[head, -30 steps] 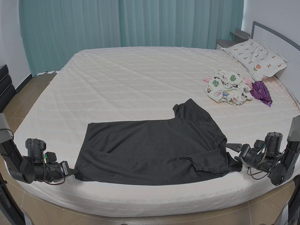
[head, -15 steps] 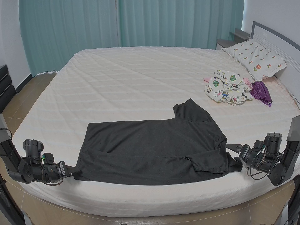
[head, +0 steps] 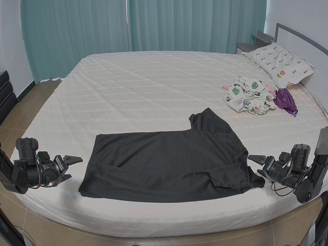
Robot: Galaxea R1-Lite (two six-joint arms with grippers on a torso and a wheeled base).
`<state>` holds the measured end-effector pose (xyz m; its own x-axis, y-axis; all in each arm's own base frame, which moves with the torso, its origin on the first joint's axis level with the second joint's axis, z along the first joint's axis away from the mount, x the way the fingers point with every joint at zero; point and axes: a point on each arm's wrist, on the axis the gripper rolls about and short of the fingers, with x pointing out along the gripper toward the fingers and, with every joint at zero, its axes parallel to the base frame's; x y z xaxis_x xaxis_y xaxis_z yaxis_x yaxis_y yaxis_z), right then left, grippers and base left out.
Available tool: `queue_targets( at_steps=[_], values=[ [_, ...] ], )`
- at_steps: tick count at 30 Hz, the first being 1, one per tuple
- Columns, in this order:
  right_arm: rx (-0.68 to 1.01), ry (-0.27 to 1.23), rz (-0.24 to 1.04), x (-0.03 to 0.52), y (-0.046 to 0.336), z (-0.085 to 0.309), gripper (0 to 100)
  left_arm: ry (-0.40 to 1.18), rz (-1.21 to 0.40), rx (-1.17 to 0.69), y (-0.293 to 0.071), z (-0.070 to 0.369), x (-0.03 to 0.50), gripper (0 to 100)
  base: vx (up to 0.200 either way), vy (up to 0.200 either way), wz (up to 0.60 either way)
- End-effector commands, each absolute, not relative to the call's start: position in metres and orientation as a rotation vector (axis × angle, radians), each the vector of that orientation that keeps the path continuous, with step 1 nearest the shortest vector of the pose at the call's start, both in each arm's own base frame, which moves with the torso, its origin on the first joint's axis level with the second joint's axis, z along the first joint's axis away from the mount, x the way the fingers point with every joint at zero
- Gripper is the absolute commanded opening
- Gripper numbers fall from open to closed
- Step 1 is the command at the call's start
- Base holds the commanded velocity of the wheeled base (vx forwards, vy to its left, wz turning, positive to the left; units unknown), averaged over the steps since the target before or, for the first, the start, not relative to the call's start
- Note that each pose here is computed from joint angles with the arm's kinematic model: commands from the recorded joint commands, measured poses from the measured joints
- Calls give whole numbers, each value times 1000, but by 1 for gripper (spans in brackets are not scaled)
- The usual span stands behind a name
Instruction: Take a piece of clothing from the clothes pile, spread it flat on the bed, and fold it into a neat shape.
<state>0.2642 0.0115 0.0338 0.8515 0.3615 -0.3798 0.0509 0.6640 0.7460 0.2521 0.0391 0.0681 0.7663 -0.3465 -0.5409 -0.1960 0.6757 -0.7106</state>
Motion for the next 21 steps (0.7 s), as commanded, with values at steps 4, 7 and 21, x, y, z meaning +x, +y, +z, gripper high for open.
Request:
queue_targets(
  at_steps=[4, 7, 21],
  values=[
    [834, 529, 196, 261, 13, 35, 100, 663, -108, -834, 40, 81, 254, 100, 200, 0, 0],
    [834, 530, 195, 261, 13, 34, 100, 663, -108, -834, 40, 81, 254, 100, 200, 0, 0],
    [833, 528, 197, 261, 13, 35, 100, 674, -101, -839, 40, 77, 257, 100, 57, 0, 0]
  ],
)
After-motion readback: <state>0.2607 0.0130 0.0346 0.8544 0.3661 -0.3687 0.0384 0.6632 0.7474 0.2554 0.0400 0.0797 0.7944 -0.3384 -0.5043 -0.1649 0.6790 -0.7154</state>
